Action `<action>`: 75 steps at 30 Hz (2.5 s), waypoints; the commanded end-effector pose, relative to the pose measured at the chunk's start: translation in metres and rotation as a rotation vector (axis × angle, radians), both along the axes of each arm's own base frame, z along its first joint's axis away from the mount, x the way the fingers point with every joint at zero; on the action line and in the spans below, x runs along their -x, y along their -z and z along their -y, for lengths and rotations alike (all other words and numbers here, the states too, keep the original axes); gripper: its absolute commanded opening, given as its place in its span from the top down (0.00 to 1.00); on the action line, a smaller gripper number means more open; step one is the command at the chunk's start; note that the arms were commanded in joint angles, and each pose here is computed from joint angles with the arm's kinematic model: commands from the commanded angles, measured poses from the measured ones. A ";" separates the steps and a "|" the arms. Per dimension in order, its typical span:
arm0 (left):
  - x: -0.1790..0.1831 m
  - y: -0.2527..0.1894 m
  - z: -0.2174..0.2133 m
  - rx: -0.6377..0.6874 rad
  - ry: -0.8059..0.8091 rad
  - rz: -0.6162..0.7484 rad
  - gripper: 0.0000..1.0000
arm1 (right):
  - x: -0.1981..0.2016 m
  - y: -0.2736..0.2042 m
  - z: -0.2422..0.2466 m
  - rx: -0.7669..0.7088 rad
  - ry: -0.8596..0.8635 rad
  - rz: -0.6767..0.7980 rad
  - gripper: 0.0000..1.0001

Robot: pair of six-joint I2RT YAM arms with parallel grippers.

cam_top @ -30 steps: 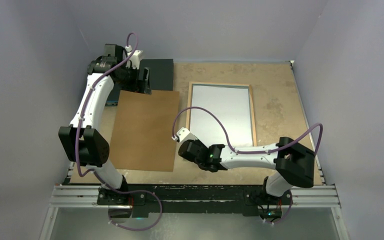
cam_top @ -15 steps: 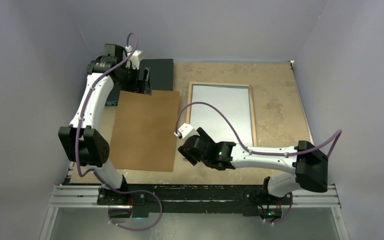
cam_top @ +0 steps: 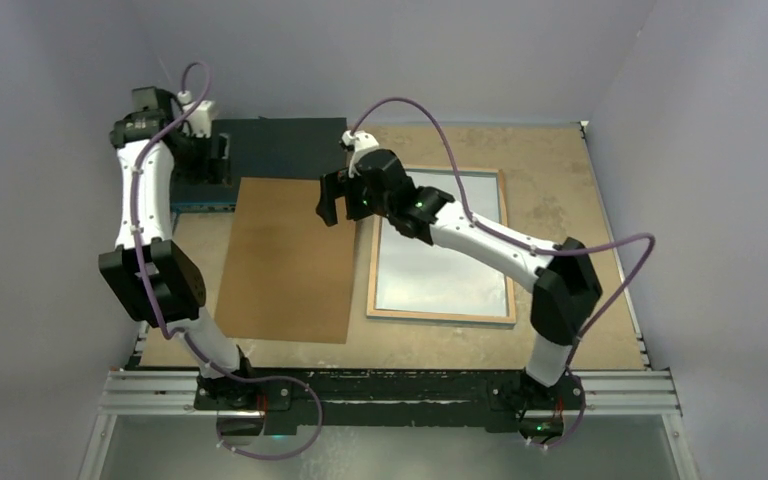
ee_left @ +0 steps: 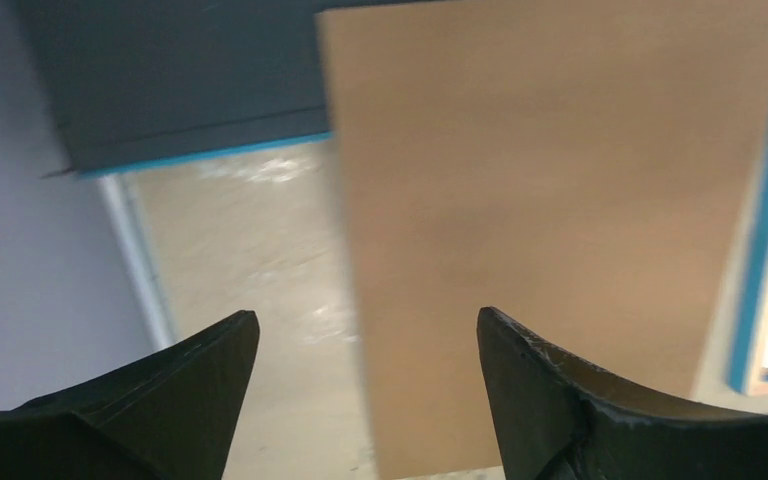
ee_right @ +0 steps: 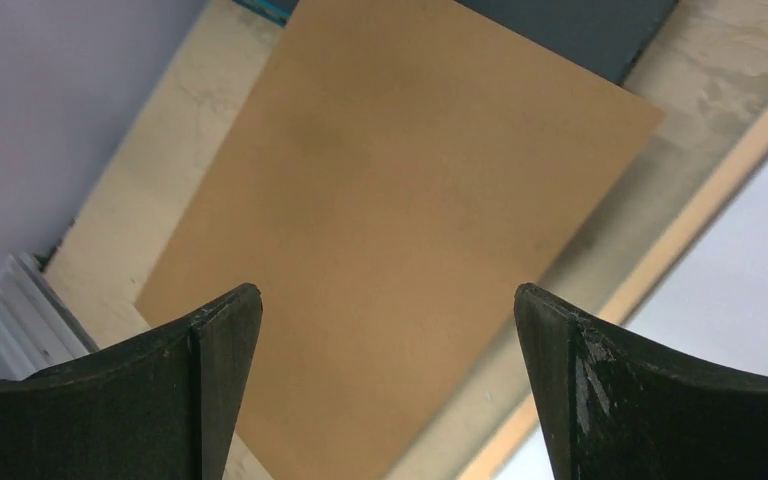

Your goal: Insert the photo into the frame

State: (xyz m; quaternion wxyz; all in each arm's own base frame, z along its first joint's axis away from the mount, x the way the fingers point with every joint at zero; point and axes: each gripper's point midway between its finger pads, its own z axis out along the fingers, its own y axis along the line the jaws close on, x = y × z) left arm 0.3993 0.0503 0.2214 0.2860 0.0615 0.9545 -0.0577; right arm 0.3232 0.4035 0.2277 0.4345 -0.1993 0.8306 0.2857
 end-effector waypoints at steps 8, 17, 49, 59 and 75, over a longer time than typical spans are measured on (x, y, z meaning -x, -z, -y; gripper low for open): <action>0.049 0.071 -0.068 -0.075 -0.019 -0.115 0.30 | -0.020 0.055 -0.043 -0.154 0.014 -0.259 0.01; 0.064 0.125 -0.070 -0.071 -0.024 -0.197 0.32 | -0.012 0.107 -0.040 -0.137 0.061 -0.367 0.01; 0.071 0.186 -0.045 0.081 -0.023 -0.272 0.56 | -0.005 0.162 -0.040 -0.218 0.006 -0.520 0.08; 0.072 0.190 -0.038 0.122 -0.018 -0.279 0.75 | 0.005 0.083 -0.048 -0.541 -0.166 -0.526 0.25; 0.055 0.115 -0.031 0.143 0.020 -0.147 0.79 | 0.004 0.039 -0.046 -0.623 -0.190 -0.513 1.00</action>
